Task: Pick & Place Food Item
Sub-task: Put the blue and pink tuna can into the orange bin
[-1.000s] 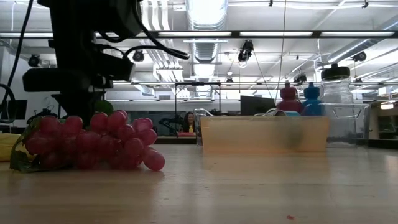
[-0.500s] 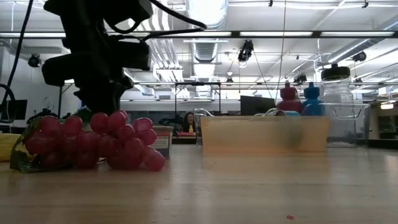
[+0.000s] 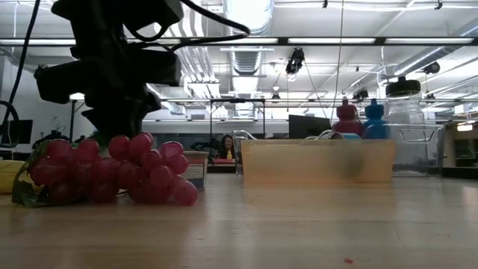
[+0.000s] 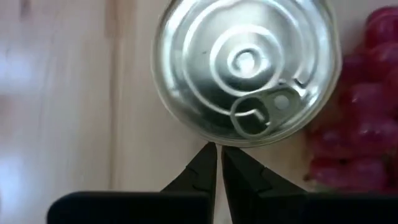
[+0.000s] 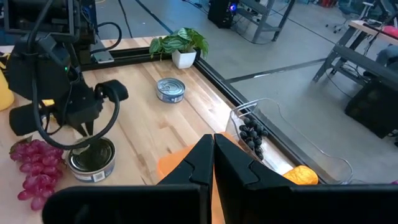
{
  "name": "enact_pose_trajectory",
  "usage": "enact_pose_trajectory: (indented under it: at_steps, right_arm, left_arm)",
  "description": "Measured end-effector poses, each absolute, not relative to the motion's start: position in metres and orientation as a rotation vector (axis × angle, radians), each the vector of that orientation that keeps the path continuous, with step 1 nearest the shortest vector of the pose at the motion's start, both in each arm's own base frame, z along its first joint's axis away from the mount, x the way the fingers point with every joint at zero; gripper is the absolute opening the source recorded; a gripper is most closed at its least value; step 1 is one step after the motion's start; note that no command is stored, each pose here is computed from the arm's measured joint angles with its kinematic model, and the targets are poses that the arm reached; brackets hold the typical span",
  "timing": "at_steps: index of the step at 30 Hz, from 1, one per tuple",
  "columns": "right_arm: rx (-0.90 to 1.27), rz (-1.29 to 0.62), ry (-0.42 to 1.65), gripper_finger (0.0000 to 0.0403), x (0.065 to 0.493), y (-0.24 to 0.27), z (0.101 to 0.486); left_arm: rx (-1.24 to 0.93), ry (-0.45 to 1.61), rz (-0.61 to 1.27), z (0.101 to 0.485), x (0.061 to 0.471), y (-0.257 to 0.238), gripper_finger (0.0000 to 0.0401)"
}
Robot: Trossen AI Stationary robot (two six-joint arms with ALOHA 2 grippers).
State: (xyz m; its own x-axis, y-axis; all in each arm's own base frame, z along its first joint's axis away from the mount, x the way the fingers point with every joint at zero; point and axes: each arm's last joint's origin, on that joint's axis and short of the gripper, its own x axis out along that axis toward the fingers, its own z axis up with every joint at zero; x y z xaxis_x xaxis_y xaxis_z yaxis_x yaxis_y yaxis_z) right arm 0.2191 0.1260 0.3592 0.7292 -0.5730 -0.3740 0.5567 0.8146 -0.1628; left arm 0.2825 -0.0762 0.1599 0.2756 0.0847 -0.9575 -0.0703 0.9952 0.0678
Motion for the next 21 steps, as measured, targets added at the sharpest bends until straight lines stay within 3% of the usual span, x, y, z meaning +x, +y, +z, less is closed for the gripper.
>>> enact_pose_trajectory:
  at_steps: [21]
  right_arm:
    - [-0.034, -0.622, 0.422, 0.0008, 0.22, 0.126, 0.359]
  left_arm:
    - [0.098, 1.084, -0.093, 0.143, 0.343, -0.097, 0.0029]
